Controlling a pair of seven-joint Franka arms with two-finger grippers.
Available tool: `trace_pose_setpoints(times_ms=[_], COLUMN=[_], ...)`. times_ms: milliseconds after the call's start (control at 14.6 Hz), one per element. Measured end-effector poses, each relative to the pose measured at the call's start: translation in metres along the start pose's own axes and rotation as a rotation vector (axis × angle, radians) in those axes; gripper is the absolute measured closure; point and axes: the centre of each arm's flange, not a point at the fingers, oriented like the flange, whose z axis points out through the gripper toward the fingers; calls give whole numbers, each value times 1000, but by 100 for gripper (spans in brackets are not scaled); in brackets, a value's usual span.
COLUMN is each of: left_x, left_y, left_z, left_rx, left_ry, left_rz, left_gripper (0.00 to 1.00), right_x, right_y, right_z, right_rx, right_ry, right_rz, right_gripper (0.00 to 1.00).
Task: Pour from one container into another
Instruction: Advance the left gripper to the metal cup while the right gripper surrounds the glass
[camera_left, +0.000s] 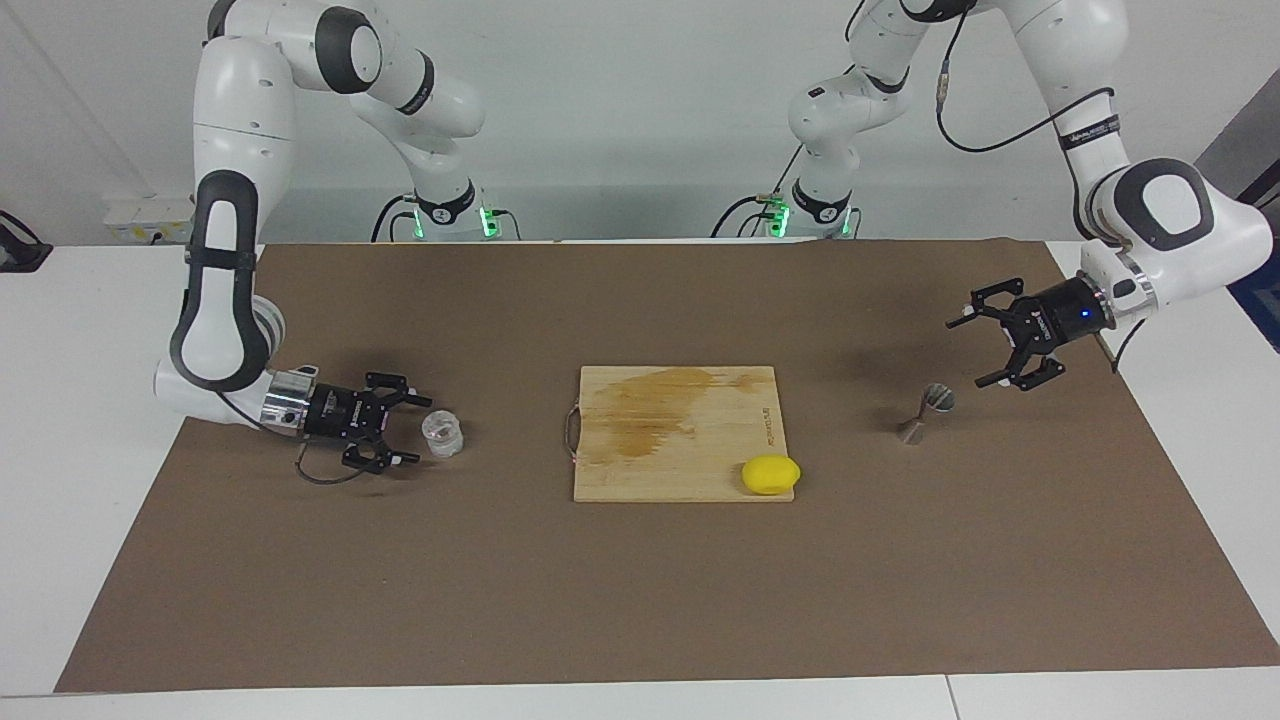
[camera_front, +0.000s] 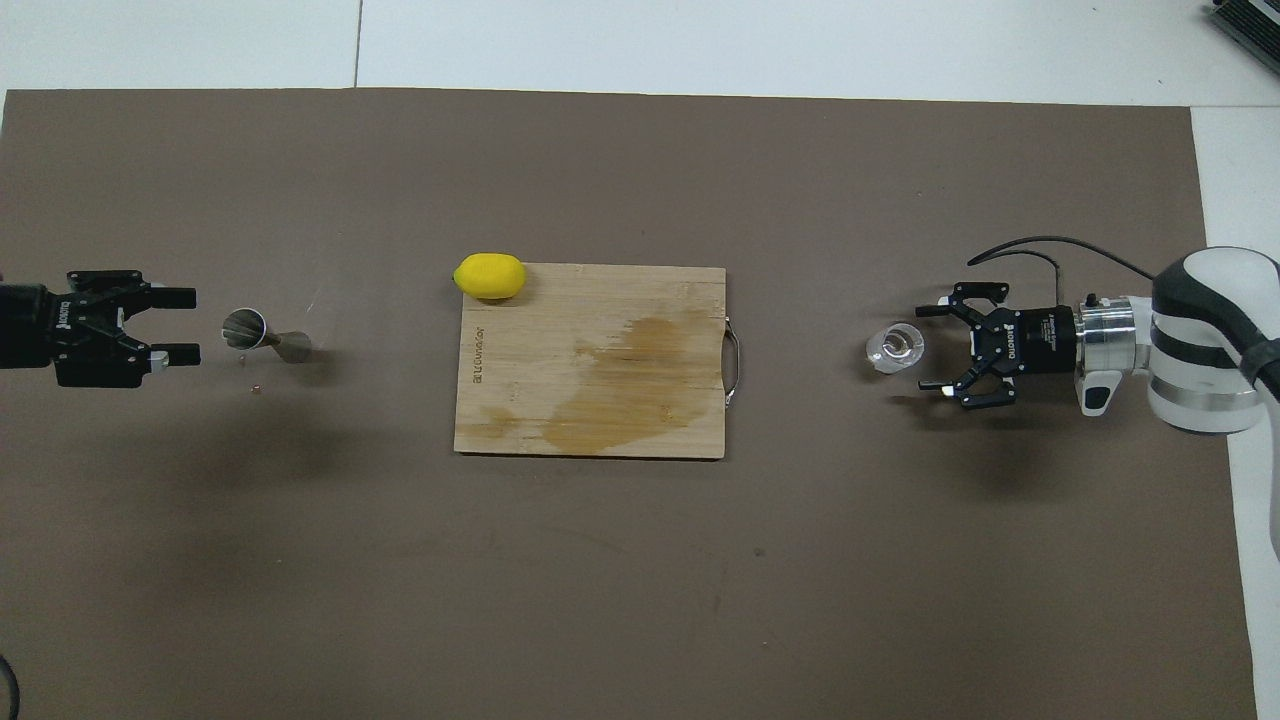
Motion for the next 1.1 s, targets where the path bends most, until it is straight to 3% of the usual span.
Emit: trace_pose_setpoints(times_ms=[205,479,890,1095], left_x=[-12,-20,-69,-79], left_y=[-12,-22,-51,-56], left_z=[7,-11,-3,3], left_rx=[-53,-14,-55,-64], left_ry=[88,214,322,337], left_rz=[82,248,330,353], left_gripper=[0,0,0,0], right_x=[-1,-1,-1,-1], right_y=[0,1,0,0], right_z=[4,4,4,4], right_rx=[-7,-8,-7,-6], right_ry=[0,0,1,1], right_rz=[-3,-4,-4,-4], right_gripper=[0,0,0,0])
